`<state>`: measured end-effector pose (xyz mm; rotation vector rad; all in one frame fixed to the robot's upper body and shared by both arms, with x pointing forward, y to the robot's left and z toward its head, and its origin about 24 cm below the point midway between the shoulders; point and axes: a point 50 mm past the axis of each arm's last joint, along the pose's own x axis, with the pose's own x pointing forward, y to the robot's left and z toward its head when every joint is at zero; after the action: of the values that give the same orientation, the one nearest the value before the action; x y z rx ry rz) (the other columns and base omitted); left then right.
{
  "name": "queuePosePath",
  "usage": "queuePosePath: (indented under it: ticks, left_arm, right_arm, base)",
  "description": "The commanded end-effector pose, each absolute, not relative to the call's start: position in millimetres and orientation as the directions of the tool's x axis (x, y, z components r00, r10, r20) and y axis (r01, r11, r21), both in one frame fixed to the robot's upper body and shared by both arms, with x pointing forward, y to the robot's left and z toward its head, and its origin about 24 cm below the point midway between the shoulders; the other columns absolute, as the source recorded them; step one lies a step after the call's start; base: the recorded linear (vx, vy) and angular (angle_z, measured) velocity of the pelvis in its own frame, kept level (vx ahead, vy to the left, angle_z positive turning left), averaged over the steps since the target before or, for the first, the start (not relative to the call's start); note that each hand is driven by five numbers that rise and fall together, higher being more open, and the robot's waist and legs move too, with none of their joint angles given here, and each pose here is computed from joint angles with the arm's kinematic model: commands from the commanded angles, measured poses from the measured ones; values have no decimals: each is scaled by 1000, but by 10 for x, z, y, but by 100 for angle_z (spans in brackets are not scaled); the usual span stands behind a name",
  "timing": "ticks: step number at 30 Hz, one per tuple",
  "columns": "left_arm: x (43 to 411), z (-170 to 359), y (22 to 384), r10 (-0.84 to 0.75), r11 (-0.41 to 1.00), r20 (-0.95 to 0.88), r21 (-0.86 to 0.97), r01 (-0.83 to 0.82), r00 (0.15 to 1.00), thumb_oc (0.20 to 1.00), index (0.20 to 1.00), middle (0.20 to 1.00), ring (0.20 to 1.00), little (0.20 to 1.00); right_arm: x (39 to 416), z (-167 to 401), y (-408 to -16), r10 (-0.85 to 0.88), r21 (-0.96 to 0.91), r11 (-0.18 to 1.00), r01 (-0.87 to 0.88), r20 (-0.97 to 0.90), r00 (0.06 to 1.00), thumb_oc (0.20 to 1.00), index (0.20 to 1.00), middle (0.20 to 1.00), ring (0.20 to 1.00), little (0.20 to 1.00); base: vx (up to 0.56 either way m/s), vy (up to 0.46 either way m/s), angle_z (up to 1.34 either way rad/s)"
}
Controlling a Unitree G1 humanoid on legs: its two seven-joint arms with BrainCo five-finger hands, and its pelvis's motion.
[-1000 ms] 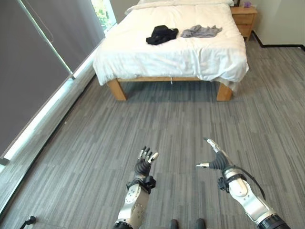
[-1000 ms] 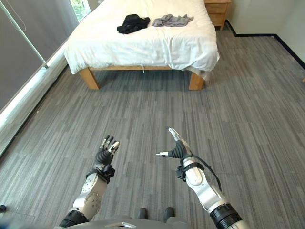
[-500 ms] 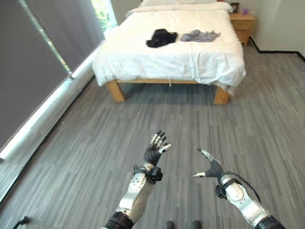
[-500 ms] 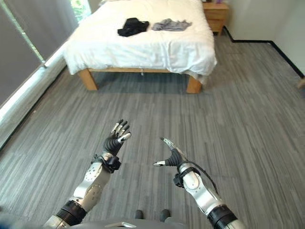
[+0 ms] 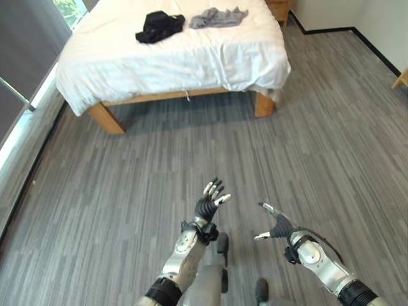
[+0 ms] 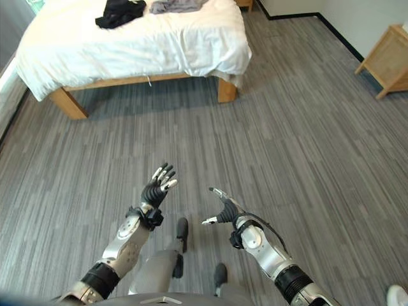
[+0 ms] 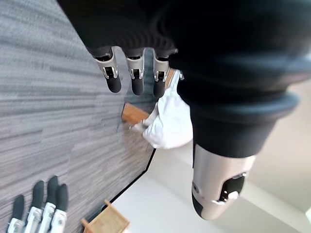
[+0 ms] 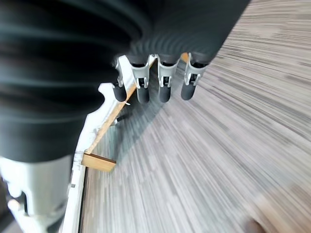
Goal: Pick up bed clothes into laundry basket.
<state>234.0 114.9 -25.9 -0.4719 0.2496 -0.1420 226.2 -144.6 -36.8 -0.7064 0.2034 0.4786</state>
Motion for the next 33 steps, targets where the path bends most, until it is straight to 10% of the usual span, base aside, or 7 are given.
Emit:
queuePosePath:
  ticks: [1, 6, 27, 33]
  left_arm:
    - [2417, 43, 1156, -232, 874, -49, -448, 186, 971, 1000, 1000, 1000, 1000, 1000]
    - [2517, 139, 1203, -293, 897, -20, -352, 267, 956, 1000, 1000, 1000, 1000, 1000]
    - [2576, 191, 996, -326, 875, -5, -380, 300, 945, 1000, 1000, 1000, 1000, 1000]
    - [2485, 83, 1218, -267, 896, -55, -380, 228, 962, 1000, 1000, 1000, 1000, 1000]
  right_arm:
    - [2484, -77, -1229, 428, -602, 662, -446, -185, 885, 1000, 1000, 1000, 1000, 1000]
    - [2580, 590, -1430, 455, -647, 686, -334, 23, 890, 1000, 1000, 1000, 1000, 1000]
    - [2496, -47, -1606, 276, -674, 660, -332, -193, 942, 1000, 1000, 1000, 1000, 1000]
    - [2588, 1449, -2669, 66, -849, 461, 260, 325, 943, 1000, 1000, 1000, 1000, 1000]
  base:
    - [151, 31, -27]
    - [736, 104, 98]
    - [609, -155, 49]
    - [507, 231, -30]
